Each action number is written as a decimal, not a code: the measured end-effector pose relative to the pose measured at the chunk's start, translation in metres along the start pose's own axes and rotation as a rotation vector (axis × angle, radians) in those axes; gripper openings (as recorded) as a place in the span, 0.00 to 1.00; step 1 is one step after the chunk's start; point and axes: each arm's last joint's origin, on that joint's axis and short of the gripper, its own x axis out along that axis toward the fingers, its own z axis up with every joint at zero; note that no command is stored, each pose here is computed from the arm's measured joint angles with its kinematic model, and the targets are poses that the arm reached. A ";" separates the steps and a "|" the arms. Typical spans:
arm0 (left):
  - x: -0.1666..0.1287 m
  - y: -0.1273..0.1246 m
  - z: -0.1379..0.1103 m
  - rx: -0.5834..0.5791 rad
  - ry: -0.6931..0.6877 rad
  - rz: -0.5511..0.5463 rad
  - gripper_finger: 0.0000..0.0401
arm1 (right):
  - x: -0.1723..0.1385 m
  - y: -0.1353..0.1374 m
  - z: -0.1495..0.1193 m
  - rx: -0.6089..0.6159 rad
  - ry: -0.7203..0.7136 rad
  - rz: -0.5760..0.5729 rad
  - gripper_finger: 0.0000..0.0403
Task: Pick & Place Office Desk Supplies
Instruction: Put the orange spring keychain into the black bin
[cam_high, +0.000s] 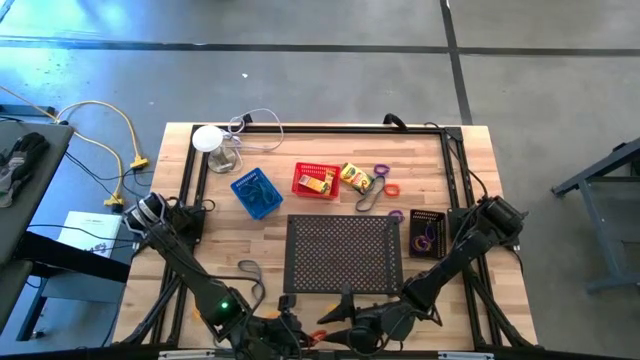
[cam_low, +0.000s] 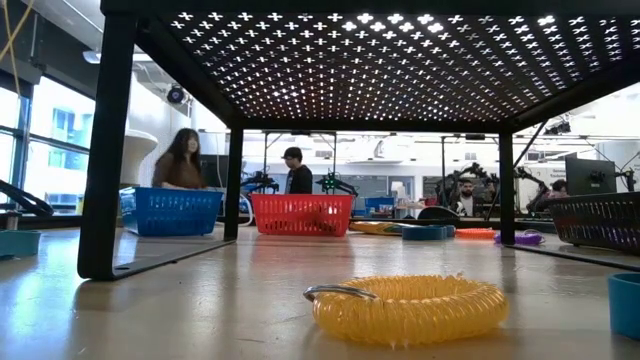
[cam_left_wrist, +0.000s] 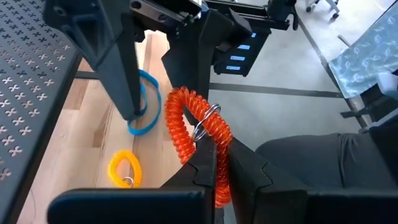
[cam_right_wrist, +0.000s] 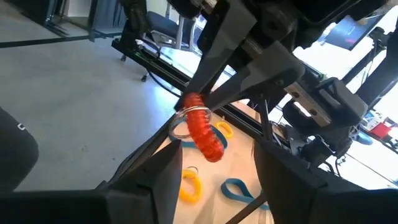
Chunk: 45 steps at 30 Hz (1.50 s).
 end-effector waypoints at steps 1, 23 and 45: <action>0.000 0.000 0.000 0.000 0.000 0.000 0.03 | 0.000 0.000 0.000 -0.002 0.003 0.001 0.44; 0.002 0.002 0.003 0.484 -0.009 -0.013 0.13 | -0.008 -0.001 0.003 -0.065 0.045 0.068 0.02; -0.090 0.032 0.028 0.376 0.054 0.257 0.25 | -0.147 -0.062 0.062 0.438 0.275 -0.343 0.01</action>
